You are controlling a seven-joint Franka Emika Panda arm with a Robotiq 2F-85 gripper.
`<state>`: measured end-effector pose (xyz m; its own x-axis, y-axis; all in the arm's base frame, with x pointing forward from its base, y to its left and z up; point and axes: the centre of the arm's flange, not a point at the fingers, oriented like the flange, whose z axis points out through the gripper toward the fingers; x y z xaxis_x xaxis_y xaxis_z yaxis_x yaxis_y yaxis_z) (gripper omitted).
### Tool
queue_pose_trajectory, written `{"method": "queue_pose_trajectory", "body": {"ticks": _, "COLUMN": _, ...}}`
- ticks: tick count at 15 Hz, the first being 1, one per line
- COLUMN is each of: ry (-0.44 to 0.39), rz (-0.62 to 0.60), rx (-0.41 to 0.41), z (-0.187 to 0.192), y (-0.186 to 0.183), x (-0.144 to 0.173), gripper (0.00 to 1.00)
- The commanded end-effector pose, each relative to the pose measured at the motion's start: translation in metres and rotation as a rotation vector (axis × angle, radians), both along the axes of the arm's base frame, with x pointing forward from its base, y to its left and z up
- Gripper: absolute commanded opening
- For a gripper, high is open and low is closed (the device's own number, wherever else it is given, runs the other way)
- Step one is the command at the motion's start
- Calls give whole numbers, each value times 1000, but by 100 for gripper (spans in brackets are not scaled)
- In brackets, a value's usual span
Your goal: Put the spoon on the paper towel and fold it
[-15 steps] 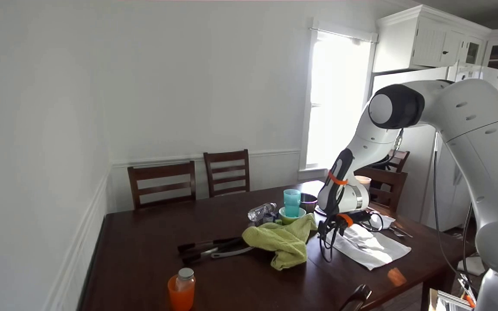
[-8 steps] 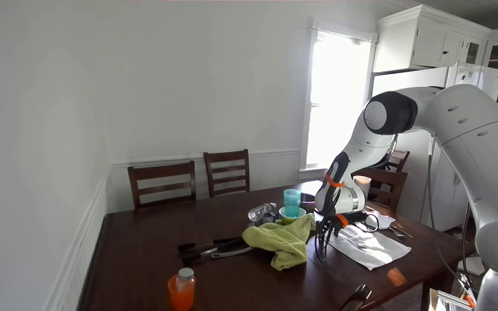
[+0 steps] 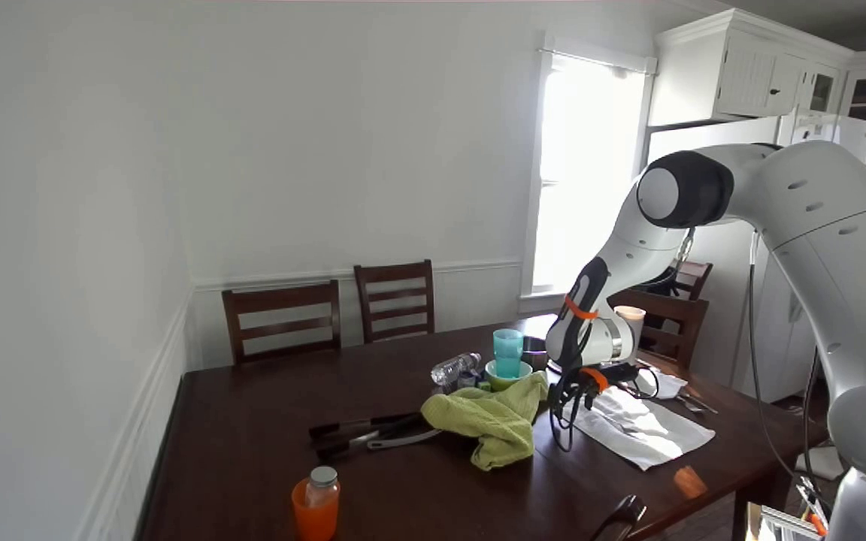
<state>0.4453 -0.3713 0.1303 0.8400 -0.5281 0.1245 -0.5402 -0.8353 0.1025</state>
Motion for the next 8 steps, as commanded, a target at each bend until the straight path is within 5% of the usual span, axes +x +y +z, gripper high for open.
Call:
{"method": "queue_pose_trajectory", "body": {"ticks": 1, "ry": 54, "rz": 45, "rx": 30, "z": 15, "y": 8, "x": -12, "gripper": 100}}
{"method": "queue_pose_trajectory", "body": {"ticks": 8, "ry": 89, "rz": 81, "rx": 86, "z": 2, "y": 15, "x": -31, "gripper": 100}}
